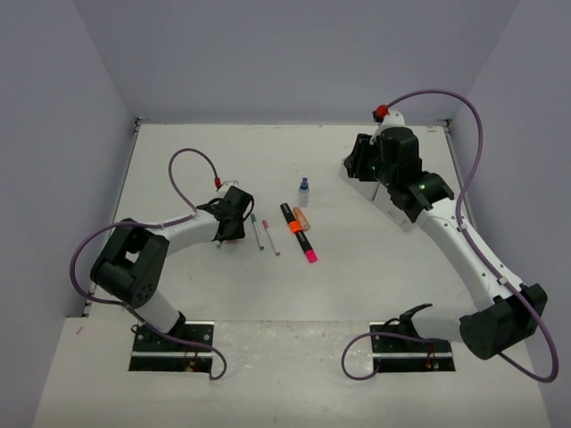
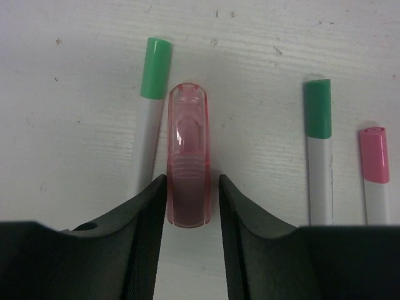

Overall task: Sort the stationery into containers
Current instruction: Pick up the stationery from the center of the board.

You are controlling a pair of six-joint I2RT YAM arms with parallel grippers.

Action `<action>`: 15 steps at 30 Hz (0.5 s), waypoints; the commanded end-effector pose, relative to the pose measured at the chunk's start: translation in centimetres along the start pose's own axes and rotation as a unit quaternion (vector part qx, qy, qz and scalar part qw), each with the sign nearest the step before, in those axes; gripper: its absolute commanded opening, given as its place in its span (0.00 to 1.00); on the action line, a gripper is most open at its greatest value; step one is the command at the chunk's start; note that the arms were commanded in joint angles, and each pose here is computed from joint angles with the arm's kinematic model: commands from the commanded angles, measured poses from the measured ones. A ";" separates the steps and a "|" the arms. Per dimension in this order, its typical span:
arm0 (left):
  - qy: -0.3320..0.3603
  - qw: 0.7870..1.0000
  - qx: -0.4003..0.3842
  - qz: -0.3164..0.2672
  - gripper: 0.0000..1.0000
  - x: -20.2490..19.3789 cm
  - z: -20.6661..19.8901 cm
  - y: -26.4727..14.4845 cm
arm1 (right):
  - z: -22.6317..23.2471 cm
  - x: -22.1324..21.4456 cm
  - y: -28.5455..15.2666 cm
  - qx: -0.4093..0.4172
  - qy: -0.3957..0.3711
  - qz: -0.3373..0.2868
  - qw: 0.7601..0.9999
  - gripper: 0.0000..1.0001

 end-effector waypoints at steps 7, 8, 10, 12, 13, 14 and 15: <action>0.020 0.999 -0.038 0.032 0.19 -1.8 -1.3 1.6 | 1.5 1.0 -0.2 0.035 -0.006 -0.010 0.999 0.39; 0.023 0.998 -0.045 0.033 0.13 -1.8 -1.5 1.5 | 1.7 0.8 -0.3 0.043 -0.006 -0.007 0.999 0.40; 0.023 0.997 -0.065 0.020 0.00 -1.0 -2.2 0.6 | 3.1 0.5 -0.7 0.092 -0.008 -0.004 0.996 0.41; 0.021 0.996 -0.088 -0.017 0.00 0.8 -2.9 -1.6 | 5.0 0.3 -1.3 0.156 -0.012 0.002 0.988 0.46; 0.021 0.994 -0.101 -0.041 0.00 1.7 -3.5 -3.0 | 6.2 0.0 -1.9 0.197 -0.013 0.011 0.980 0.49; 0.026 0.991 -0.115 -0.063 0.00 2.4 -4.1 -4.3 | 7.3 -0.3 -2.5 0.233 -0.012 0.022 0.972 0.50; 0.029 0.987 -0.130 -0.089 0.00 3.2 -4.8 -5.7 | 8.0 -0.5 -2.9 0.259 -0.009 0.030 0.965 0.51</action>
Point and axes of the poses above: each gripper's point midway between its finger pads, its own y axis out along the fingers, its own z axis along the line the jaws close on, x = y × z, the point moved 2 cm from there along -y, back along the fingers, and after that the axes turned 4 degrees about y, right-handed, at the moved point
